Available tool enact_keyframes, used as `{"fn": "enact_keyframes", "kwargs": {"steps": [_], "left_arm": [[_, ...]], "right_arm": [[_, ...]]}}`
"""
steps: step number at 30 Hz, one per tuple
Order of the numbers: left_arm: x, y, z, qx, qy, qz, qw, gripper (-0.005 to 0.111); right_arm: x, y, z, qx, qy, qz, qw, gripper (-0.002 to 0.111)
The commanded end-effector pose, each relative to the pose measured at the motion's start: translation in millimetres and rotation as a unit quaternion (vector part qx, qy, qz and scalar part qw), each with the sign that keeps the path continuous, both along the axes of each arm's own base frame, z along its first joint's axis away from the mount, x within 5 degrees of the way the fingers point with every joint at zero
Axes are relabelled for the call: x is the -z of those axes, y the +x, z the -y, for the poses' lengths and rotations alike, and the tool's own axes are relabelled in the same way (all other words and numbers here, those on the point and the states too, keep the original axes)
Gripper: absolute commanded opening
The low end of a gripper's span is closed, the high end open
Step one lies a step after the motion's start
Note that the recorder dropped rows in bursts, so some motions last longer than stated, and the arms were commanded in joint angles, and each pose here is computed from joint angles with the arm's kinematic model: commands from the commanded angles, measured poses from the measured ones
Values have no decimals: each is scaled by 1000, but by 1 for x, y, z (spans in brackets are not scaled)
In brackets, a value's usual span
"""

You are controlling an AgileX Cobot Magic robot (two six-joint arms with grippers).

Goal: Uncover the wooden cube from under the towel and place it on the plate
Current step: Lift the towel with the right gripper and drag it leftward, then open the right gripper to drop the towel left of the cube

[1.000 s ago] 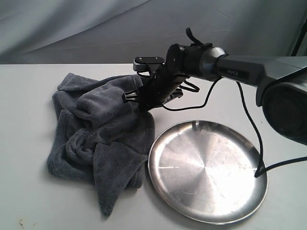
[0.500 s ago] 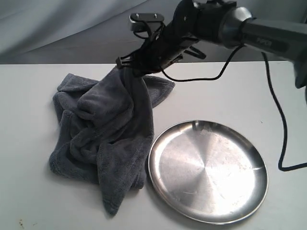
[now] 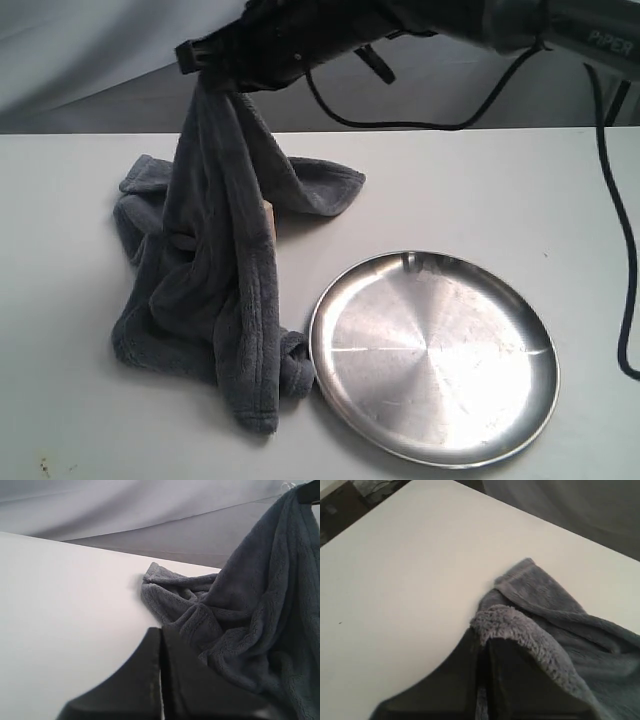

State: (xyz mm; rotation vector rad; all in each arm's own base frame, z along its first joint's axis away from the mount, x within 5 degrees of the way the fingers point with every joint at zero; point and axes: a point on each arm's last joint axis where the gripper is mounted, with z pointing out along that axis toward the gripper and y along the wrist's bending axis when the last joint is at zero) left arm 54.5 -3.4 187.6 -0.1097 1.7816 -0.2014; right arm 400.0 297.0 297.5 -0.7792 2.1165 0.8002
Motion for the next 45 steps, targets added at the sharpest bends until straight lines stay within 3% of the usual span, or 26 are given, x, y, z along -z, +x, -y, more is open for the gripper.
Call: {"fn": "enact_keyframes", "kwargs": {"steps": [1, 8, 15, 34, 37, 41, 42, 45], "left_arm": [[1, 0, 0, 3, -1, 3, 1000, 0], [1, 0, 0, 4, 1, 3, 1000, 0], [1, 0, 0, 4, 1, 3, 1000, 0], [1, 0, 0, 3, -1, 3, 1000, 0], [1, 0, 0, 3, -1, 3, 1000, 0], [1, 0, 0, 3, -1, 3, 1000, 0], [1, 0, 0, 3, -1, 3, 1000, 0], [1, 0, 0, 3, -2, 3, 1000, 0]], "right_arm": [[-10, -21, -31, -21, 29, 36, 999, 0], [0, -60, -85, -76, 29, 79, 994, 0], [29, -85, -119, -113, 17, 70, 991, 0], [149, -95, -149, -131, -37, -54, 989, 0], [154, -95, -150, -124, -34, -71, 989, 10], [154, -94, -149, -118, -32, -87, 989, 40], [150, -94, -148, -119, -29, -87, 989, 54], [128, -95, -146, -123, -19, -70, 990, 67]]}}
